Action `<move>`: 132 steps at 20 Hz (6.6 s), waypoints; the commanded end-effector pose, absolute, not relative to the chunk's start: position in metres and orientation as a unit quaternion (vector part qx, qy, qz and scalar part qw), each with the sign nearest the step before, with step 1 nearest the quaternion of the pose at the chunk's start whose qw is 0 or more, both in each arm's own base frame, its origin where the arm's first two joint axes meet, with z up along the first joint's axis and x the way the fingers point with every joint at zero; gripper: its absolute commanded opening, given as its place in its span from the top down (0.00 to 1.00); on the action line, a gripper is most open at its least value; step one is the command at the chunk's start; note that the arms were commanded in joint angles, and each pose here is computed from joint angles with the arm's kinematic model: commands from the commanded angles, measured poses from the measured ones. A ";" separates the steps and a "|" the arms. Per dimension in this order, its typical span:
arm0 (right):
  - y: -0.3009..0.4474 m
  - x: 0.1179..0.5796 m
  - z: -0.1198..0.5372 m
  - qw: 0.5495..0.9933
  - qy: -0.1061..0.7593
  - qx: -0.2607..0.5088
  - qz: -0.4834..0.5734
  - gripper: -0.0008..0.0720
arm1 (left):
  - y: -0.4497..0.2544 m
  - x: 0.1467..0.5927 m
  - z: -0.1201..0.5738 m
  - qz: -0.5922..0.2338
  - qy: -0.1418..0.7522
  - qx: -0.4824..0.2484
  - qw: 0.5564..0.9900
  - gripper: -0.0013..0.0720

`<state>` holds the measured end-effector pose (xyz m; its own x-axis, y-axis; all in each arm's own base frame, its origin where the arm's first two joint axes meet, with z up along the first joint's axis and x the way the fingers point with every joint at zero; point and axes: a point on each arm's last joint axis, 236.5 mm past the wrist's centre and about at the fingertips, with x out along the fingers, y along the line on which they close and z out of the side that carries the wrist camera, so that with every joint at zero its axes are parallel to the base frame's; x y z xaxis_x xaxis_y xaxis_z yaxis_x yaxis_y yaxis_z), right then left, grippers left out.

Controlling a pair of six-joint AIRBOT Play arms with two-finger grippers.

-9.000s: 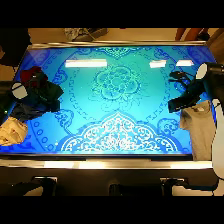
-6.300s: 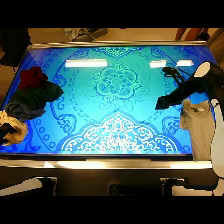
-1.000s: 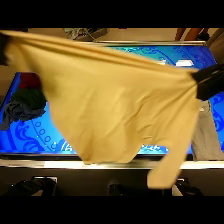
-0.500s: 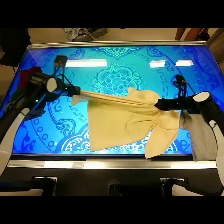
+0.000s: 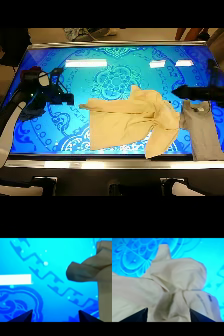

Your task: Fold the shirts.

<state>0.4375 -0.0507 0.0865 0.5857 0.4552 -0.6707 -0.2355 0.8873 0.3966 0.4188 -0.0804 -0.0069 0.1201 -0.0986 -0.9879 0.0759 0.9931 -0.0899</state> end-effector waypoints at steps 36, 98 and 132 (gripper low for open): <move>-0.046 0.297 -0.109 0.688 0.680 0.214 0.136 0.54 | -0.211 0.254 -0.095 -0.220 0.707 -0.098 0.665 0.94; -0.071 0.340 0.036 0.693 0.698 0.021 0.179 0.15 | 0.022 0.287 -0.049 -0.025 0.767 -0.194 0.611 0.10; 0.015 0.284 -0.115 0.700 0.663 0.199 0.177 0.37 | -0.028 0.233 -0.110 -0.082 0.716 -0.252 0.646 0.93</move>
<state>0.2674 0.0090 -0.0972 0.0003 0.4852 -0.8744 -0.0261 0.8741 0.4850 0.2311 -0.0282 -0.1095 -0.0481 -0.4694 -0.8817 -0.2991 0.8490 -0.4356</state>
